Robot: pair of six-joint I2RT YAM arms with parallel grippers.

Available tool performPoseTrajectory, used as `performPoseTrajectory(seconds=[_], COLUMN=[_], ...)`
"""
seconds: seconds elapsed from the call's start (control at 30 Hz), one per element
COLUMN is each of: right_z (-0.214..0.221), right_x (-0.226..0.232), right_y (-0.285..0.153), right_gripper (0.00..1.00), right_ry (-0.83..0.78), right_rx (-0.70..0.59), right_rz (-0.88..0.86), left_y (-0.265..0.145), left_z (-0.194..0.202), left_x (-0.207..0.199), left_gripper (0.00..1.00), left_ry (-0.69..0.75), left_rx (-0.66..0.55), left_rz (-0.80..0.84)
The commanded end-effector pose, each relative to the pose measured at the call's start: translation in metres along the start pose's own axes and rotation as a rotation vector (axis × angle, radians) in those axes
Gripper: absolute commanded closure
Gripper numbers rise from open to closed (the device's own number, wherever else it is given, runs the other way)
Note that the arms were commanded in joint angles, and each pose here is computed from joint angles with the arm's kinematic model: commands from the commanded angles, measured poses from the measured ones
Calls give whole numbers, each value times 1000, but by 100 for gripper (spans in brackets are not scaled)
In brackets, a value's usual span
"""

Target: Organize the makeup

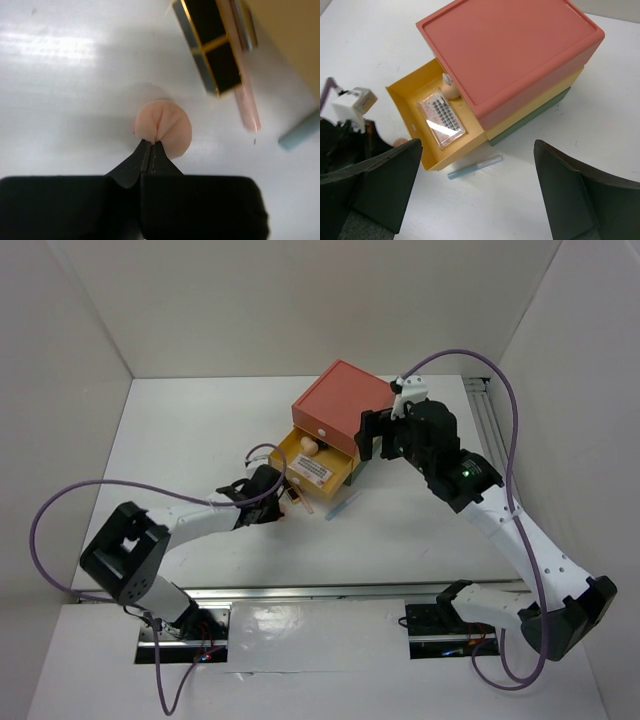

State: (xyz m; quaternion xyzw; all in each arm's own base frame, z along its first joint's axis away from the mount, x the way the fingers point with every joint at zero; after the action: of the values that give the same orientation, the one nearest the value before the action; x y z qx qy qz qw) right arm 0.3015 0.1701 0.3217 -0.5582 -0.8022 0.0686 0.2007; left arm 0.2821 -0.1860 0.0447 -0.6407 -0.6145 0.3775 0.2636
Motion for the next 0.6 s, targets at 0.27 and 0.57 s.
performPoseTrajectory(seconds=[0.27, 0.57], right_z=[-14, -16], right_x=[-15, -45], right_y=[-16, -1], right_gripper=[0, 0], right_ry=[31, 40], right_rx=[-72, -93], right_rz=[54, 173], left_y=[-137, -126], left_z=[-75, -147], left_x=[-31, -84], left_gripper=[97, 79], left_ry=[29, 87], left_rx=[-293, -392], left_rz=[242, 245])
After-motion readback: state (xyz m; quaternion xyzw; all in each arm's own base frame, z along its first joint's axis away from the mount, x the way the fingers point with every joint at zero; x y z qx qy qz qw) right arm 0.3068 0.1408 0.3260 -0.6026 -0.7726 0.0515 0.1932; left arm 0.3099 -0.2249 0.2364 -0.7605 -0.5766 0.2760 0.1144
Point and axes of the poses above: each gripper's point midway between its finger pads, its own y axis out along the fingers, its own x axis along the line the jaws close on, z = x × y, the point moved 2 cm from there along -y, back along the fingers, and after that the axes turned 8 degrees about y, right-handed, at the moved point
